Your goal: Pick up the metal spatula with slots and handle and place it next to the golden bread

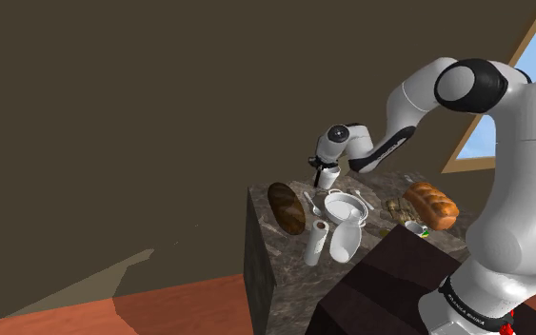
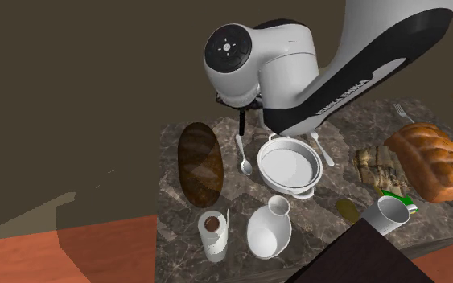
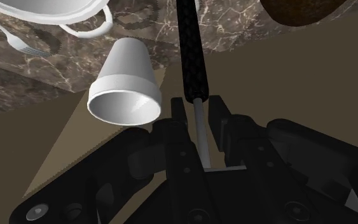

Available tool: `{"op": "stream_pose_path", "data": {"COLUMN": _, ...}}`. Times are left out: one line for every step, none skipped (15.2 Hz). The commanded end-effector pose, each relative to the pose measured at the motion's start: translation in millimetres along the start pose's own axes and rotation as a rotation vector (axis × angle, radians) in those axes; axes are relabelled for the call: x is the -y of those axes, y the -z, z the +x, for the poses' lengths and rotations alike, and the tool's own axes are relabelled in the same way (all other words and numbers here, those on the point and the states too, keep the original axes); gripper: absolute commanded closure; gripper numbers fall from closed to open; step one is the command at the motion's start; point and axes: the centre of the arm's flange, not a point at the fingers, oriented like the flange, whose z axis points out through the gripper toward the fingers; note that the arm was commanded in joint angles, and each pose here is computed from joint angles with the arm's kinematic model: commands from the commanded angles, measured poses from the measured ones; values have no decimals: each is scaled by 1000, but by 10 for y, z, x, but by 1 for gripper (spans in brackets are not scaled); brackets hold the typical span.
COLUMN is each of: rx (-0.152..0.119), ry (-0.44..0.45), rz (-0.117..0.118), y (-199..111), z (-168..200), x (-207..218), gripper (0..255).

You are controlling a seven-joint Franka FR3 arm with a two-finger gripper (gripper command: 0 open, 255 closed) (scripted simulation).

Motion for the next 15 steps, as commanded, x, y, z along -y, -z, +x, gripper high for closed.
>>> {"op": "stream_pose_path", "data": {"rx": 0, "ry": 0, "rz": 0, "y": 91, "z": 64, "x": -6, "gripper": 255}}
{"op": "stream_pose_path", "data": {"rx": 0, "ry": 0, "rz": 0, "y": 134, "z": 96, "x": -8, "gripper": 255}}
{"op": "stream_pose_path", "data": {"rx": 0, "ry": 0, "rz": 0, "y": 176, "z": 127, "x": -9, "gripper": 255}}
{"op": "stream_pose_path", "data": {"rx": 0, "ry": 0, "rz": 0, "y": 218, "z": 158, "x": -11, "gripper": 255}}
{"op": "stream_pose_path", "data": {"rx": 0, "ry": 0, "rz": 0, "y": 261, "z": 190, "x": -12, "gripper": 255}}
{"op": "stream_pose_path", "data": {"rx": 0, "ry": 0, "rz": 0, "y": 303, "z": 221, "x": -13, "gripper": 255}}
{"op": "stream_pose_path", "data": {"rx": 0, "ry": 0, "rz": 0, "y": 346, "z": 253, "x": -15, "gripper": 255}}
{"op": "stream_pose_path", "data": {"rx": 0, "ry": 0, "rz": 0, "y": 388, "z": 284, "x": -16, "gripper": 255}}
{"op": "stream_pose_path", "data": {"rx": 0, "ry": 0, "rz": 0, "y": 431, "z": 315, "x": -18, "gripper": 255}}
{"op": "stream_pose_path", "data": {"rx": 0, "ry": 0, "rz": 0, "y": 473, "z": 347, "x": -19, "gripper": 255}}
{"op": "stream_pose_path", "data": {"rx": 0, "ry": 0, "rz": 0, "y": 516, "z": 378, "x": -21, "gripper": 255}}
{"op": "stream_pose_path", "data": {"rx": 0, "ry": 0, "rz": 0, "y": 558, "z": 409, "x": -22, "gripper": 255}}
{"op": "stream_pose_path", "data": {"rx": 0, "ry": 0, "rz": 0, "y": 600, "z": 441, "x": -23, "gripper": 255}}
{"op": "stream_pose_path", "data": {"rx": 0, "ry": 0, "rz": 0, "y": 643, "z": 472, "x": -25, "gripper": 255}}
{"op": "stream_pose_path", "data": {"rx": 0, "ry": 0, "rz": 0, "y": 685, "z": 504, "x": -26, "gripper": 255}}
